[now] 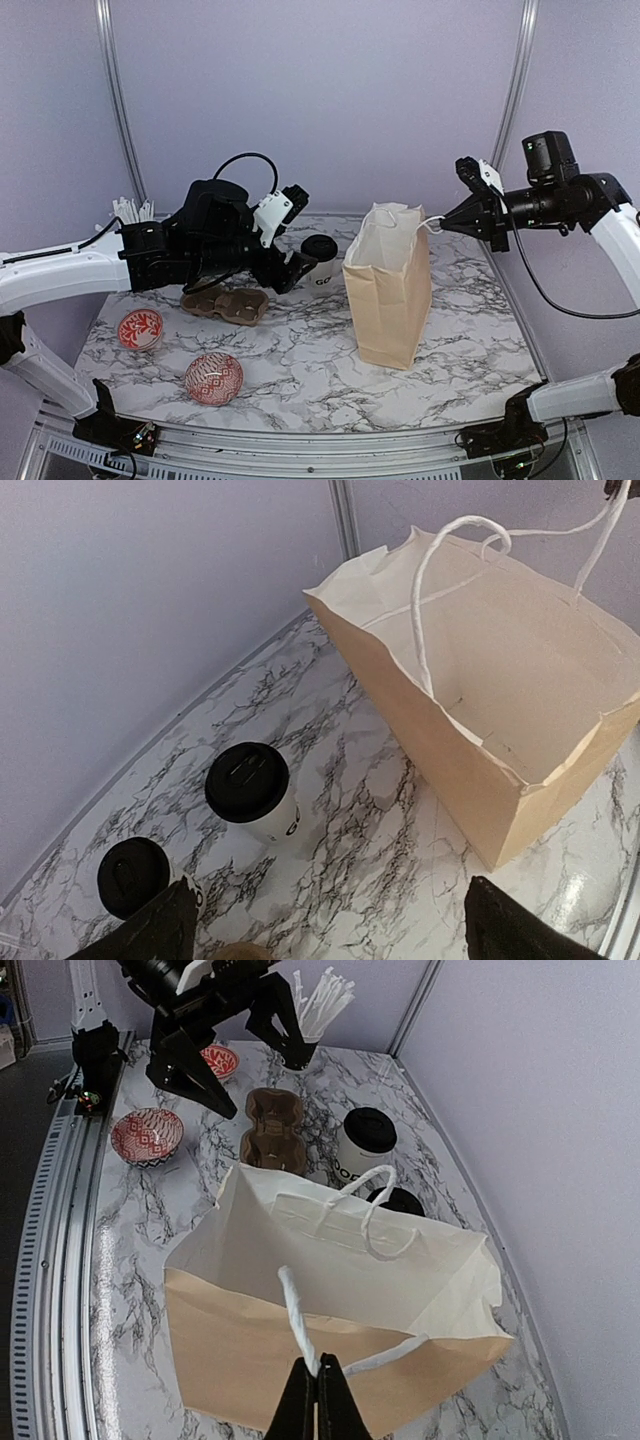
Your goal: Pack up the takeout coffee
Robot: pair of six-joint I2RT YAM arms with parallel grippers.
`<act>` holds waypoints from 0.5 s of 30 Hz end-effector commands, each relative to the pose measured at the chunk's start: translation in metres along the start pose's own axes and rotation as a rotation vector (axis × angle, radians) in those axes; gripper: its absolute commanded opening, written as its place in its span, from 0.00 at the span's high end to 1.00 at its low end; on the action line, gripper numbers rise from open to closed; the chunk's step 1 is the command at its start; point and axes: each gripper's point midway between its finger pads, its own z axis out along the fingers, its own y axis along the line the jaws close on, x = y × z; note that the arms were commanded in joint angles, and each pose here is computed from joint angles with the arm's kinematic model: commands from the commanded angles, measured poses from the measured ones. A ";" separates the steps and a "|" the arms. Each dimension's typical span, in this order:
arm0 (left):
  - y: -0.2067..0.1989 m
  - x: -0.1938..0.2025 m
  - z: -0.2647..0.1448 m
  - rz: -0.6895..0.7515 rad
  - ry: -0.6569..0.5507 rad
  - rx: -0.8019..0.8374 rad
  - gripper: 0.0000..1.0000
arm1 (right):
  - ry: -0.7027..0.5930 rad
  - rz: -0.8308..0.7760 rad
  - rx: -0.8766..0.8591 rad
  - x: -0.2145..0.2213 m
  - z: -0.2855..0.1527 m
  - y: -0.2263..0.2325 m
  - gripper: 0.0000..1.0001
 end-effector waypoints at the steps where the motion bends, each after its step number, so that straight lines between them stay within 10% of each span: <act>1: -0.029 -0.027 -0.018 -0.081 -0.086 0.193 0.06 | -0.037 0.015 -0.017 -0.009 -0.004 0.008 0.95; 15: -0.056 -0.082 0.018 -0.493 -0.024 0.345 0.28 | -0.078 0.010 -0.047 -0.020 -0.009 0.016 0.95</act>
